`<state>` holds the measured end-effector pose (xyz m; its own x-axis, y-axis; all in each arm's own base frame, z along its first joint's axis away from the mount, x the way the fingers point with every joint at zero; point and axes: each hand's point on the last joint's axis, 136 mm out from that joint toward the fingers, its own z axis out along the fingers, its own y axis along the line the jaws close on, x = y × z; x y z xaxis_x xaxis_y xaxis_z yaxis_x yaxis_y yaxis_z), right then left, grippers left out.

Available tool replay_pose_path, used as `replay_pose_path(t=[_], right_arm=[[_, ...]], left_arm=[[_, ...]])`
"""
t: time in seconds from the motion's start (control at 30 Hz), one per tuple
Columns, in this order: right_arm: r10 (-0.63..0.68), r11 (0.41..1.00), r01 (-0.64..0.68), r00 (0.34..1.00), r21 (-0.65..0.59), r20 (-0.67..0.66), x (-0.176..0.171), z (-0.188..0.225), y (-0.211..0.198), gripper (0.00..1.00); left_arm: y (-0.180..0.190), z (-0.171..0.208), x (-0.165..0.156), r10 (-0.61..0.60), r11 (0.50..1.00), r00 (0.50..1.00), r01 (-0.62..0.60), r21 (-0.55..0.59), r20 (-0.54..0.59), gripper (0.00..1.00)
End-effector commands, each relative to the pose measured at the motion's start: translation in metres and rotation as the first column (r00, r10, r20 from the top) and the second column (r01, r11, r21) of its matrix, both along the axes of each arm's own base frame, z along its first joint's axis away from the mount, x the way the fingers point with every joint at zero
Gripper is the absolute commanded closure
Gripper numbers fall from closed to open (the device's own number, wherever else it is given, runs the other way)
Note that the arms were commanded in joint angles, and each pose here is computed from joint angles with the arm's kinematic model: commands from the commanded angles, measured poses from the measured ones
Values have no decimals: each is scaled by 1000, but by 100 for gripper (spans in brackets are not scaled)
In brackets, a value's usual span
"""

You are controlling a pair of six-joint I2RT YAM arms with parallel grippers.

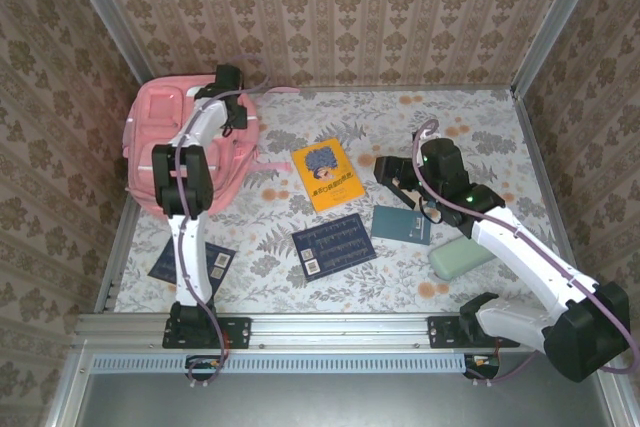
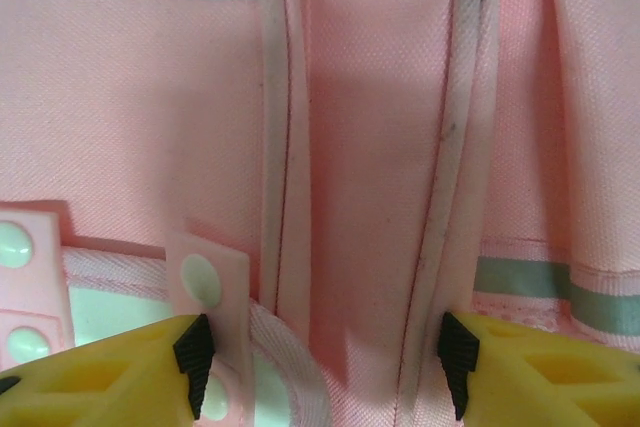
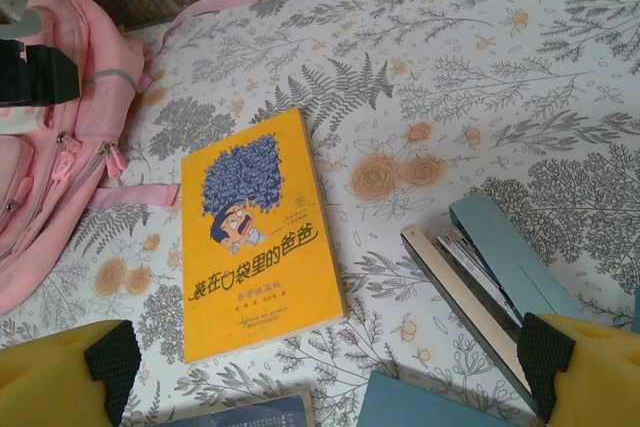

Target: Pack books, pencil case, and school supplies into a backpack

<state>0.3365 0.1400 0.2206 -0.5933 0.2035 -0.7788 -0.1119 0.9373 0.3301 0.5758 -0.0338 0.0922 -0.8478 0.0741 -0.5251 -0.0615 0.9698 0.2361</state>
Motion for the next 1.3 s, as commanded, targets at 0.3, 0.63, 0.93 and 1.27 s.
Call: replay_pose_path(t=[0.3, 0.63, 0.93, 1.27], right_arm=[[-11, 1000, 11, 1000, 4, 14, -3, 12, 1, 0], [6, 1000, -6, 1000, 17, 14, 0, 11, 11, 0], [13, 999, -13, 1000, 46, -14, 0, 2, 18, 0], [13, 999, -12, 999, 42, -29, -6, -3, 19, 0]], left_arm=[[-2, 0, -8, -37, 991, 998, 43, 125, -50, 100], [-68, 97, -13, -203, 977, 969, 190, 97, 143, 100], [-116, 127, -30, -324, 946, 925, 310, 96, 197, 100], [-58, 69, -15, -198, 980, 977, 194, 44, 86, 60]])
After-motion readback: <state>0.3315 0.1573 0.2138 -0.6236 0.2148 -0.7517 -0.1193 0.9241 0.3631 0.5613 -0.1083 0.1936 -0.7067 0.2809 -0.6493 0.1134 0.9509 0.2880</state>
